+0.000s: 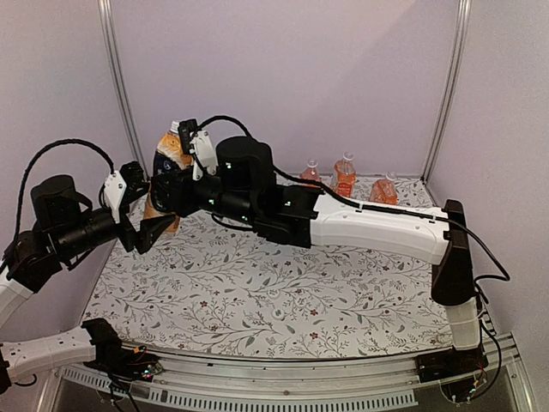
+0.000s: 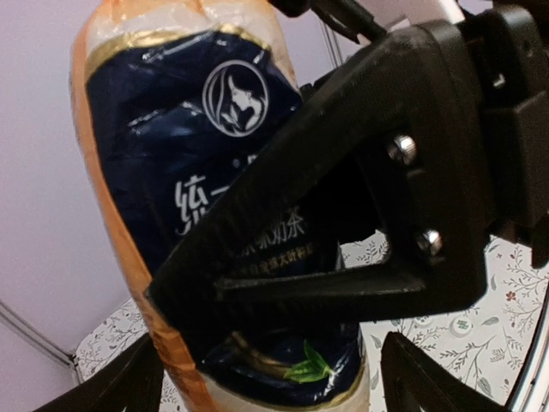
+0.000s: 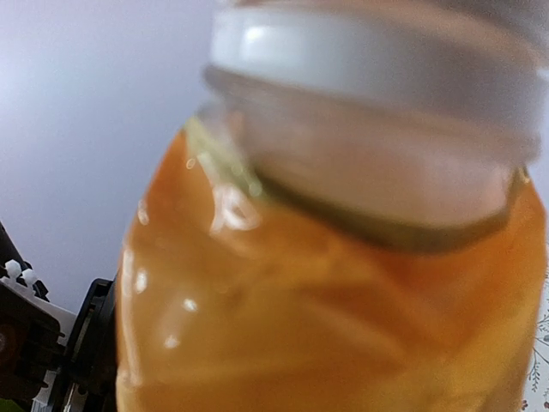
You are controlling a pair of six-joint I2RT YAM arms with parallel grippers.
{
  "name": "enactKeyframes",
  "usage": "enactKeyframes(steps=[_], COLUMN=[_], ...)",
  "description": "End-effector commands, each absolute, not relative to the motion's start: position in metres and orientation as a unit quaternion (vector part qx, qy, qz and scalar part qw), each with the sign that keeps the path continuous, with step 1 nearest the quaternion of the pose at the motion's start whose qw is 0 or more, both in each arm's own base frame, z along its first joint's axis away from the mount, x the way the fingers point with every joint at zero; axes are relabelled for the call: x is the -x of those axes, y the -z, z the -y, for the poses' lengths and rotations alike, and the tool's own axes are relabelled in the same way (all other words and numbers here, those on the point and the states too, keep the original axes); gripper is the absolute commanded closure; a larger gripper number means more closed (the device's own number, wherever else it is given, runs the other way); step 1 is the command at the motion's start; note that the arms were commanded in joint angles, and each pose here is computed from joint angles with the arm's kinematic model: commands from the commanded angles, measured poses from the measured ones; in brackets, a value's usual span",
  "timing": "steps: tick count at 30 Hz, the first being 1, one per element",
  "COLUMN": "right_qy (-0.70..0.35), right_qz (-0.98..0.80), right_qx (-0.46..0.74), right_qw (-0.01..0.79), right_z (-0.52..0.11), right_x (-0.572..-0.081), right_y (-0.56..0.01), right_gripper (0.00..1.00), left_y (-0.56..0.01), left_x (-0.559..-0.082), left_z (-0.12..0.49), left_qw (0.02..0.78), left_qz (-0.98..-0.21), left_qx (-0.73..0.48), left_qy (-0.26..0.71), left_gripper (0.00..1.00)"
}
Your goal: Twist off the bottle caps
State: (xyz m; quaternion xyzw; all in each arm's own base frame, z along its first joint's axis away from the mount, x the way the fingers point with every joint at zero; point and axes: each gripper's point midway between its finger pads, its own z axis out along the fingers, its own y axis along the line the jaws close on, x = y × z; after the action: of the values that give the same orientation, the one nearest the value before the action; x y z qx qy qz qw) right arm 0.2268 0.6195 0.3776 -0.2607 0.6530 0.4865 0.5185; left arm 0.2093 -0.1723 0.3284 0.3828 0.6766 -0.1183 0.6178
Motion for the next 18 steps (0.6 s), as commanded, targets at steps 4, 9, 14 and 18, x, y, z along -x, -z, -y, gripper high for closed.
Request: enactKeyframes(steps=[4,9,14,18], right_qy=[-0.528,-0.537,-0.538,-0.536], right_qz=[-0.626,-0.622,-0.619,-0.619], right_qx=[0.252,0.25,0.25,0.253], right_qw=[0.516,0.512,0.514,0.515], right_z=[-0.608,-0.609,-0.609,-0.608], right_x=[-0.209,-0.205,-0.204,-0.203], right_y=[-0.416,-0.418,-0.42,-0.419], right_gripper=[0.61,0.61,0.62,0.62], left_y=[-0.337,-0.323,-0.324,-0.327], left_x=[-0.209,-0.212,-0.212,-0.213], left_z=[0.176,0.179,0.181,0.183], left_qw=[0.63,0.613,0.611,0.613], left_qz=[-0.665,-0.677,-0.681,-0.681], left_qx=[-0.381,-0.387,-0.377,-0.373], left_qy=[0.128,0.127,0.141,0.148], left_gripper=[0.29,0.19,0.14,0.24])
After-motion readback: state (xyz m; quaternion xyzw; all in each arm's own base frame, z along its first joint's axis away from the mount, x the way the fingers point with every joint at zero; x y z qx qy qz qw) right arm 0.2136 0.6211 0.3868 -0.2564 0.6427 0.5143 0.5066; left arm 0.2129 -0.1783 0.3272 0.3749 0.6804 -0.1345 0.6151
